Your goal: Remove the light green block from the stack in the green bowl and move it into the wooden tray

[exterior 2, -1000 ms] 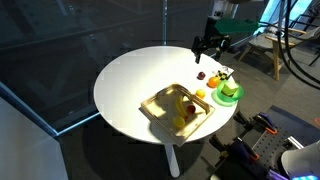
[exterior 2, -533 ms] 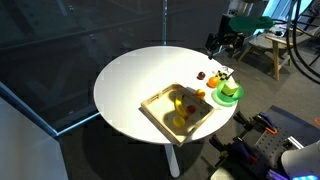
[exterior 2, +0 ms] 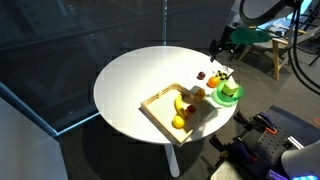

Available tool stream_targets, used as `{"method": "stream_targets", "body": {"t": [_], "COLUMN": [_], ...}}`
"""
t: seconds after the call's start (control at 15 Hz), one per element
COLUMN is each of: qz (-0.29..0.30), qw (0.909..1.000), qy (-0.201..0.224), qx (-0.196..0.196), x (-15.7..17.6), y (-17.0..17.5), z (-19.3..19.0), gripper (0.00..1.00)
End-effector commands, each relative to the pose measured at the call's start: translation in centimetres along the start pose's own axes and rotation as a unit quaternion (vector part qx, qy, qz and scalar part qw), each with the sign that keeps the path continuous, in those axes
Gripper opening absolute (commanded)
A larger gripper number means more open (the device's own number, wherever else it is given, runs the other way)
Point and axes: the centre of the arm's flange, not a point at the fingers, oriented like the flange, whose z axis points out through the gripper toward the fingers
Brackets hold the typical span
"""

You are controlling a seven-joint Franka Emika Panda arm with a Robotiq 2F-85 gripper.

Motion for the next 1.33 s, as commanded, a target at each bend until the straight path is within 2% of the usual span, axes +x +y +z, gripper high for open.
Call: {"method": "stream_targets", "body": {"t": [0.0,0.07,0.6,1.27], "qz": [0.006,0.004,0.007,-0.025], "qw": [0.9999,1.0,1.0,0.9994], "qy": [0.001,-0.001,-0.003,-0.021], "qx": [0.011,0.001,0.001,0.007], "x": [-0.1,-0.1,-0.1,-1.0], "y": [0.9,0.3,0.5,6.2], "z": [1.2,0.9,1.3,2.6], "gripper": [1.0,1.0,1.0,1.0]}}
